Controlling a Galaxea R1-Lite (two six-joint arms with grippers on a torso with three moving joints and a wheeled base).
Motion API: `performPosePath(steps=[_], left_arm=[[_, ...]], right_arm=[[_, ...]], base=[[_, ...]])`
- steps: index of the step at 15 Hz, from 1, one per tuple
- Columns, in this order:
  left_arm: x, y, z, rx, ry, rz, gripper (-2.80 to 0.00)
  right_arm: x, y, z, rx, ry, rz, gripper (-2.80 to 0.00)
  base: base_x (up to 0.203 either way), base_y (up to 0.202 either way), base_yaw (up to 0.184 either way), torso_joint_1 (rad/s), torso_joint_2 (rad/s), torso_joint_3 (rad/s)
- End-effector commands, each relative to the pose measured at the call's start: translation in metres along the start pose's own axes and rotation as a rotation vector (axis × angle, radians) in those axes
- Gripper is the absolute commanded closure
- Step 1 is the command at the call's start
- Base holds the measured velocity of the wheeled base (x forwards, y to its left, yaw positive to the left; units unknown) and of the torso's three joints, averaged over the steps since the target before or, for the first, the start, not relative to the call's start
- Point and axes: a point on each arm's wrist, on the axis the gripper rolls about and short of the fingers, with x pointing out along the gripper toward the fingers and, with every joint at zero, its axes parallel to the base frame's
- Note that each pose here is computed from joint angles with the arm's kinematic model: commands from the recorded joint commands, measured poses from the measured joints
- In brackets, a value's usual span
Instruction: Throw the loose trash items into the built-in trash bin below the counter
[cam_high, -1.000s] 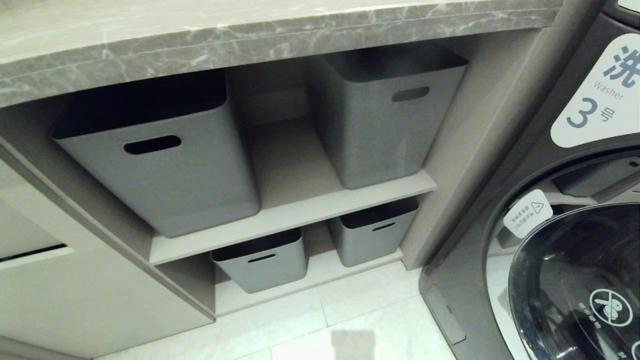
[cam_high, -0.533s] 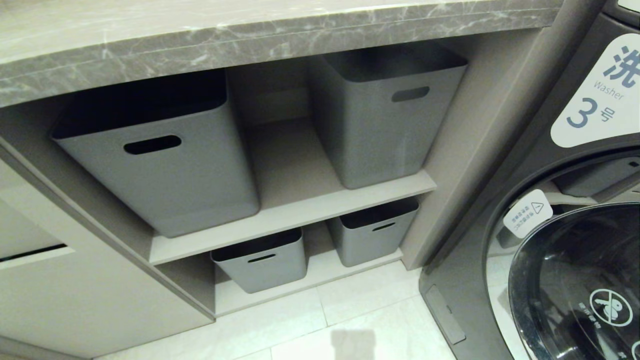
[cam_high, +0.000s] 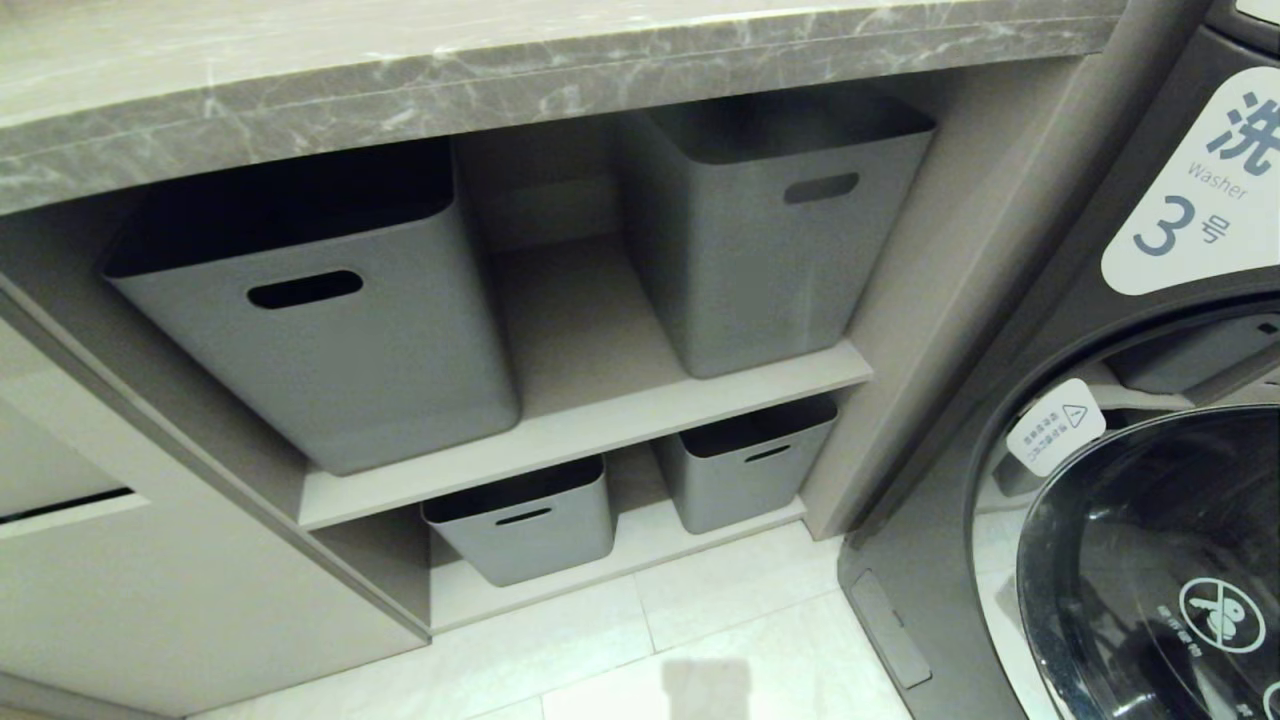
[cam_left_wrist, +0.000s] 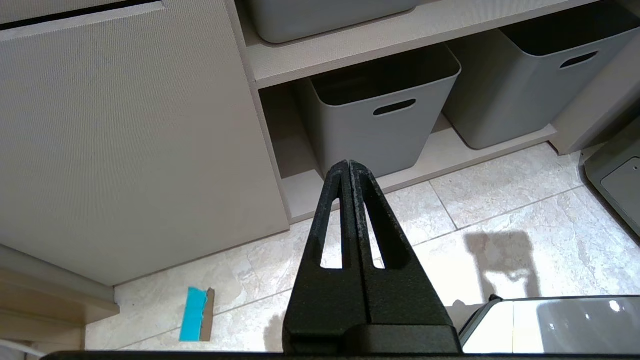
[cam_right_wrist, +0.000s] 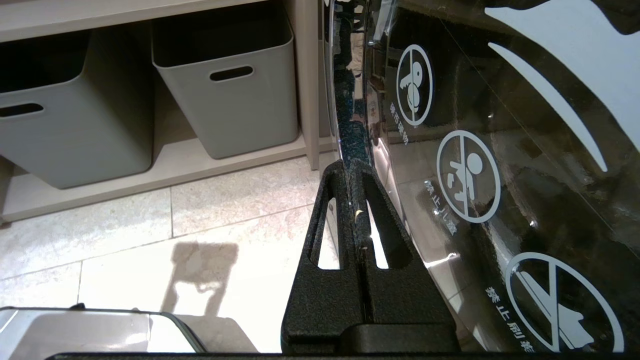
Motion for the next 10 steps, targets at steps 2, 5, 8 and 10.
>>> performPosePath(steps=[2, 5, 8, 10], left_arm=[[-0.0002, 0.0, -0.0001, 0.001, -0.003, 0.0, 0.0], [-0.0002, -0.0001, -0.0002, 0.011, -0.001, -0.002, 0.0], [-0.0002, -0.0002, -0.0004, 0.03, 0.0, -0.006, 0.0], [-0.0001, -0.0002, -0.0003, 0.031, 0.001, -0.006, 0.0]], right_arm=[[-0.0001, 0.0, 0.0, 0.0, -0.002, 0.001, 0.0], [-0.0001, 0.0, 0.0, 0.0, -0.002, 0.001, 0.0], [-0.0001, 0.0, 0.0, 0.0, -0.002, 0.001, 0.0], [-0.0001, 0.0, 0.0, 0.0, -0.002, 0.001, 0.0]], base=[[0.0, 0.0, 0.0, 0.0, 0.0, 0.0], [0.0, 0.0, 0.0, 0.0, 0.0, 0.0], [0.0, 0.0, 0.0, 0.0, 0.0, 0.0], [0.0, 0.0, 0.0, 0.002, 0.0, -0.016]])
